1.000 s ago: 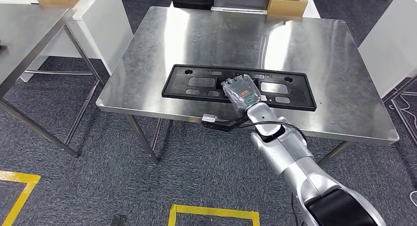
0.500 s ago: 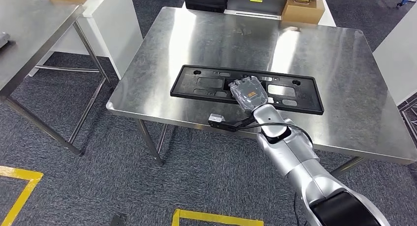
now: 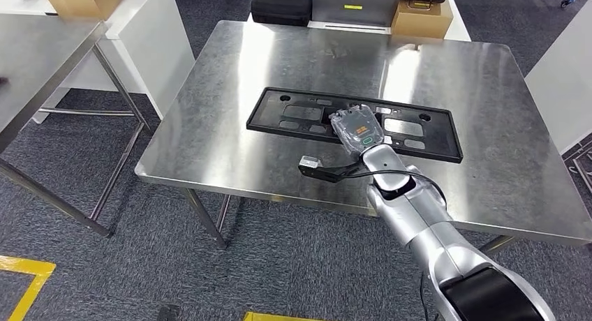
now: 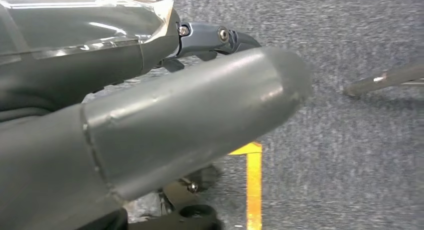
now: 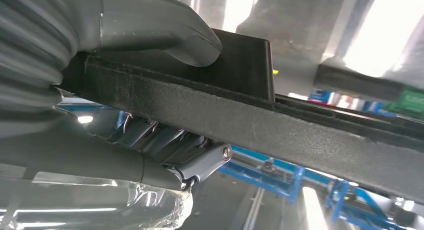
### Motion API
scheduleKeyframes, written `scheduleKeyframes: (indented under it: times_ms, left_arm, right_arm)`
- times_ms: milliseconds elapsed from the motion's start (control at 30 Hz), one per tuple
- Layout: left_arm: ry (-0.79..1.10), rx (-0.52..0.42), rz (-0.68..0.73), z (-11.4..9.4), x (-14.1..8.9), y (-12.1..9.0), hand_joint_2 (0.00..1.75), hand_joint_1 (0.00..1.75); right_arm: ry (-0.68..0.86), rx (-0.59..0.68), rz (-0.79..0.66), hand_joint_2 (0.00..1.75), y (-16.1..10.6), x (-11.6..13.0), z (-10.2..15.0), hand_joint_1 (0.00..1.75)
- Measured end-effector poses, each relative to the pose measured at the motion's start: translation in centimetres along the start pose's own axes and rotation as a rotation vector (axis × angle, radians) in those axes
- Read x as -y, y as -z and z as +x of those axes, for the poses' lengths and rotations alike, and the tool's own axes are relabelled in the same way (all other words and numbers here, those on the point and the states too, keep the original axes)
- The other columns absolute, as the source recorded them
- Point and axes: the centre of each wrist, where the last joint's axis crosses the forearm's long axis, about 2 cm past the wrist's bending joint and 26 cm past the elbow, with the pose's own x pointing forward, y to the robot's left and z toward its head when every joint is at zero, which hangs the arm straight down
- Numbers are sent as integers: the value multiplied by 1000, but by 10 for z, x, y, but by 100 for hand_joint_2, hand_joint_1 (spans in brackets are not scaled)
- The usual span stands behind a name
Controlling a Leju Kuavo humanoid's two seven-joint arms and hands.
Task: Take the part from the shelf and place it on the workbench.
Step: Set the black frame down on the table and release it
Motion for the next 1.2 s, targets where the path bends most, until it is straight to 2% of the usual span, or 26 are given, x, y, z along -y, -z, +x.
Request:
scheduleKeyframes:
  times_ms: [167, 333, 533, 800, 1067, 1200]
  left_arm:
    - [7, 5, -2, 0, 0, 0, 0, 0]
    - [7, 5, -1, 0, 0, 0, 0, 0]
    - [8, 7, -1, -1, 1, -1, 0, 0]
    - [9, 19, -2, 1, 1, 0, 0, 0]
    - [39, 27, 32, -2, -2, -1, 0, 0]
    - [45, 107, 56, 0, 1, 0, 175, 0]
  right_arm:
    - [-3, -45, 0, 175, 1, -1, -15, 173]
    - [-4, -59, 2, 175, 0, -2, -20, 173]
    - [-4, -88, 51, 175, -14, -18, -29, 173]
    - [-4, -101, 38, 175, -9, -13, -34, 173]
    - [6, -96, 56, 175, -15, -20, -28, 173]
    - [2, -104, 54, 0, -14, -19, -32, 0]
